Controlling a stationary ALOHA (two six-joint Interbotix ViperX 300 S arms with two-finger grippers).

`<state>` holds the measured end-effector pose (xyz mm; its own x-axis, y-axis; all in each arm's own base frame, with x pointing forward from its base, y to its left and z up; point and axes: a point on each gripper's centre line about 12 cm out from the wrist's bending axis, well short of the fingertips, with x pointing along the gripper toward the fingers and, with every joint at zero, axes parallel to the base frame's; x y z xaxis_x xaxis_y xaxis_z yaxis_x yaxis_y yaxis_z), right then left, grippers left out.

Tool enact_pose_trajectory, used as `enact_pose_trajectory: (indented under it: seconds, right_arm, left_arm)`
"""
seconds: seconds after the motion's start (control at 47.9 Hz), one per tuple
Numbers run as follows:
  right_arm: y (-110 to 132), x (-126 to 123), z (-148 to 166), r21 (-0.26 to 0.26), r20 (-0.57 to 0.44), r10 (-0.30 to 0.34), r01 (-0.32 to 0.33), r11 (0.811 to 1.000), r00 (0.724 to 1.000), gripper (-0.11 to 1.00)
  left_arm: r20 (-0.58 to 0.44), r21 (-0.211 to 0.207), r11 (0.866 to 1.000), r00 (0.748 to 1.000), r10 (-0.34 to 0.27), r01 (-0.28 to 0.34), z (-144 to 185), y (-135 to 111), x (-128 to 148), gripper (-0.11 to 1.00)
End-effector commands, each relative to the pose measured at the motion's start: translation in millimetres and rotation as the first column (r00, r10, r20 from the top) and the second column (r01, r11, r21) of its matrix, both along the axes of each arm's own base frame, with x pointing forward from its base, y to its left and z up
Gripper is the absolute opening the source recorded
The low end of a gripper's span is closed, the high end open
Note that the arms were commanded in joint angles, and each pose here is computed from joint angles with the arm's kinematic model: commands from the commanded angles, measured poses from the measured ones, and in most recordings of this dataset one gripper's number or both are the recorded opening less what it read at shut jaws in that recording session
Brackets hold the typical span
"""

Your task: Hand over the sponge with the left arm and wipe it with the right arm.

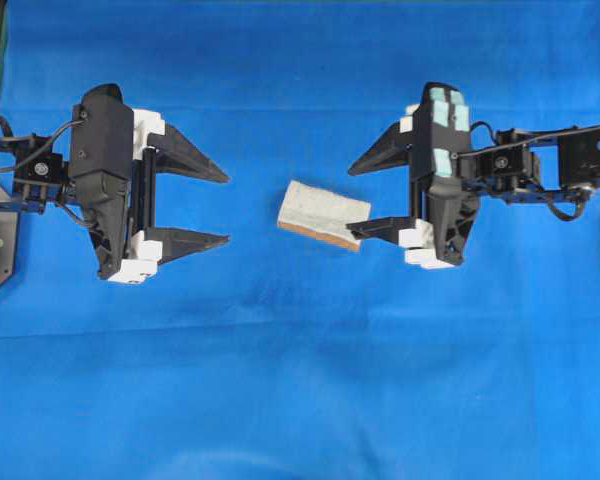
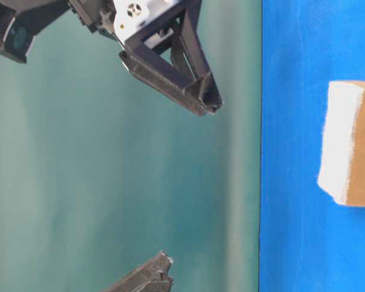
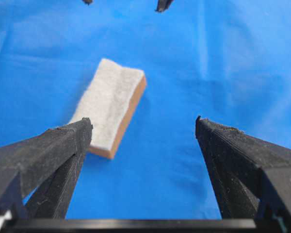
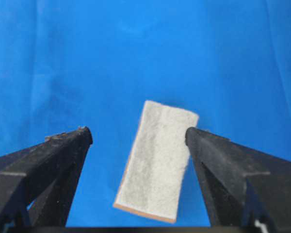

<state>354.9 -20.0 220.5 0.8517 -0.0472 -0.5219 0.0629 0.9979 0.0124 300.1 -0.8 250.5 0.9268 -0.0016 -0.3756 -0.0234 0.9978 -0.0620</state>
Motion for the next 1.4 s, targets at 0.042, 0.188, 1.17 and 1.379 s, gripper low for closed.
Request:
enact_pose_trajectory:
  seconds: [0.042,0.188,1.17,1.379]
  right_arm:
    - [0,0,11,-0.006,0.036,0.004,-0.003,1.000,0.999,0.74]
    - [0,0,11,-0.006,0.036,0.004,-0.003,1.000,0.999,0.74]
    - [6,-97,69,-0.006,0.189,0.003,-0.002,1.000,0.982,0.74]
    - [8,-135,75,-0.006,0.215,0.007,-0.005,1.000,0.977,0.74]
  left_arm:
    - [0.017,0.001,1.000,1.000,-0.004,0.004,5,-1,1,0.85]
    - [0.017,0.000,1.000,1.000,-0.003,0.003,5,-1,1,0.85]
    - [0.139,0.061,0.998,0.990,-0.030,0.021,40,-1,-74,0.85]
    - [0.173,0.083,0.996,0.984,-0.039,0.025,42,-1,-106,0.85]
